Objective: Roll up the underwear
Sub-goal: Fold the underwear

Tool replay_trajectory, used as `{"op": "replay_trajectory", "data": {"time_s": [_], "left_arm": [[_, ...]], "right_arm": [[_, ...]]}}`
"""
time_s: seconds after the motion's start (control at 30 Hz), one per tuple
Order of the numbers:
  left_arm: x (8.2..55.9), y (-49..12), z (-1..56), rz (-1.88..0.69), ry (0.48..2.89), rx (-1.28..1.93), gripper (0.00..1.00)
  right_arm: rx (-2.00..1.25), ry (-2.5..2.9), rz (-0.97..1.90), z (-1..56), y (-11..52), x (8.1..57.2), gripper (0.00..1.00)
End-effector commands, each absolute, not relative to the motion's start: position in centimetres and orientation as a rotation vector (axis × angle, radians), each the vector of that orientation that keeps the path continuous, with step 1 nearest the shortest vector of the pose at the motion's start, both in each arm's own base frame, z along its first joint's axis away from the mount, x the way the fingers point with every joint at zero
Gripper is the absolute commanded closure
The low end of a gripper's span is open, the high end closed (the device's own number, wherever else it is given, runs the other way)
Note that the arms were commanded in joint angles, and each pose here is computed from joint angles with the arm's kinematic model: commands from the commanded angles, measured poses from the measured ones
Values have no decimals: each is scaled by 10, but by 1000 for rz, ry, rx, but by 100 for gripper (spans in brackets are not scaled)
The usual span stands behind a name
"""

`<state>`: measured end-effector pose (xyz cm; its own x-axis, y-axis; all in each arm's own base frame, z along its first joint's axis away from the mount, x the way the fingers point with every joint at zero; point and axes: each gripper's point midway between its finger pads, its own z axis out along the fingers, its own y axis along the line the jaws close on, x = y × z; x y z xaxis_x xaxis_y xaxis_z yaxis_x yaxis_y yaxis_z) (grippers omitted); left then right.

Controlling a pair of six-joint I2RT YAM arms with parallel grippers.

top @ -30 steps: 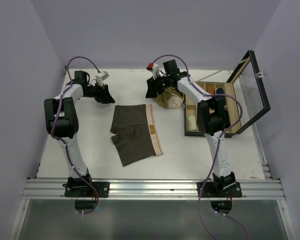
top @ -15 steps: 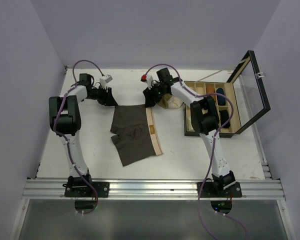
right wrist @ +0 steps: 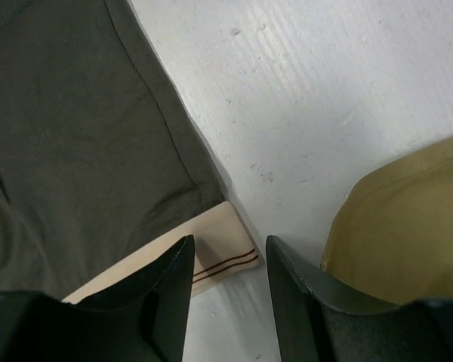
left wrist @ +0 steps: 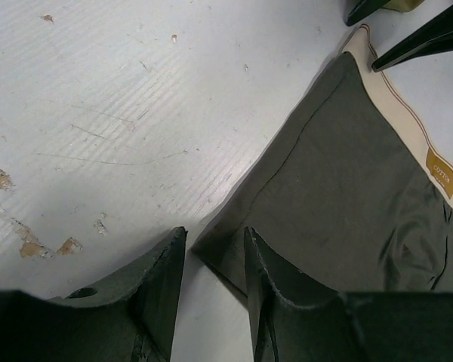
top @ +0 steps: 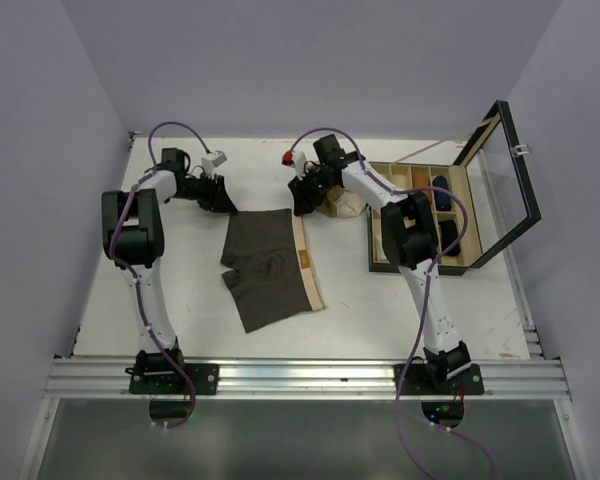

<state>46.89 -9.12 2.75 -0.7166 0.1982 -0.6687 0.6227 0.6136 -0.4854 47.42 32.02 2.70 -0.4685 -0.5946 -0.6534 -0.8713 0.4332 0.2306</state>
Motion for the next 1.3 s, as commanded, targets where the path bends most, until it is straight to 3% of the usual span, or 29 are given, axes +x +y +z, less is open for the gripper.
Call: {"op": "replay_trajectory", "data": {"time_s": [0.0, 0.2, 0.53, 0.63, 0.73, 1.07, 1.27], "left_arm": [[467, -96, 25, -1043, 2263, 650, 59], [463, -98, 20, -1075, 2274, 640, 66], [468, -97, 21, -1069, 2279, 630, 89], [472, -97, 22, -1067, 2276, 630, 100], [476, -96, 24, -1065, 2273, 630, 100], [518, -86, 75, -923, 2179, 660, 100], [520, -85, 121, -846, 2094, 730, 100]], "right_arm": [[-1256, 2275, 757, 21, 309, 467, 53], [-1238, 2283, 791, 22, 308, 468, 61], [-1175, 2275, 867, 21, 319, 471, 76], [-1180, 2255, 899, 26, 323, 469, 88], [-1168, 2240, 918, 32, 326, 469, 100], [-963, 2084, 897, 104, 331, 514, 100], [-970, 2000, 920, 147, 332, 510, 100]]}}
